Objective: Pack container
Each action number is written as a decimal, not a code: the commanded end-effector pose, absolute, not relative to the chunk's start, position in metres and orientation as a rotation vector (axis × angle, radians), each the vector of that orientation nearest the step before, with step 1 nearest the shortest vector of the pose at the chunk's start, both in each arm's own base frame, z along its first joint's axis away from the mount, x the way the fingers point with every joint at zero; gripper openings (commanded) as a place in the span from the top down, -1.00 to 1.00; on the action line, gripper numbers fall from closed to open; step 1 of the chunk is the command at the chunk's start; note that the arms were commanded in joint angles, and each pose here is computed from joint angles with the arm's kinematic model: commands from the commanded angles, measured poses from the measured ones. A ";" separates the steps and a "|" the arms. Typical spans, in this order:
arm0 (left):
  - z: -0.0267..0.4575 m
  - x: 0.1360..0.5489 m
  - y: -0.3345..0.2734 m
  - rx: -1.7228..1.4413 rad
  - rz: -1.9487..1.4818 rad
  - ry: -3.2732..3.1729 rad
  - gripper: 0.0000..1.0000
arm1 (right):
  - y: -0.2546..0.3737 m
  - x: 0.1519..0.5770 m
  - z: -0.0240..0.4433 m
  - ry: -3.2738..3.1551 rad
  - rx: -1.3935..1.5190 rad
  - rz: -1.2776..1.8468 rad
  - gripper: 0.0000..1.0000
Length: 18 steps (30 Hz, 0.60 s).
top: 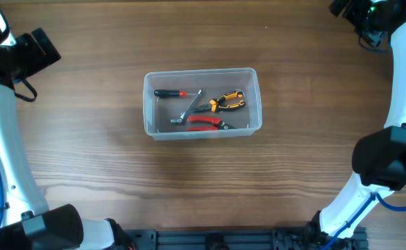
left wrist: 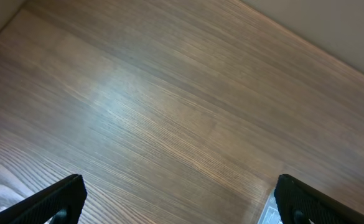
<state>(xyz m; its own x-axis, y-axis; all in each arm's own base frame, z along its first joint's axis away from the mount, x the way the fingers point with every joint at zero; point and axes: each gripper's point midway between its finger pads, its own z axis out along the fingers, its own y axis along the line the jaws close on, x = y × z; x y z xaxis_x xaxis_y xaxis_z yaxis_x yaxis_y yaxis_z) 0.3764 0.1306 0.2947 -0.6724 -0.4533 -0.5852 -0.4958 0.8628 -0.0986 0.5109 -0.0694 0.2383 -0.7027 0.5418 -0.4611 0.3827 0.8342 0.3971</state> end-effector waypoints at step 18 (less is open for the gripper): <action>0.290 0.377 0.130 -0.707 0.061 2.419 -0.99 | -0.065 0.522 0.237 1.532 2.252 0.877 -0.99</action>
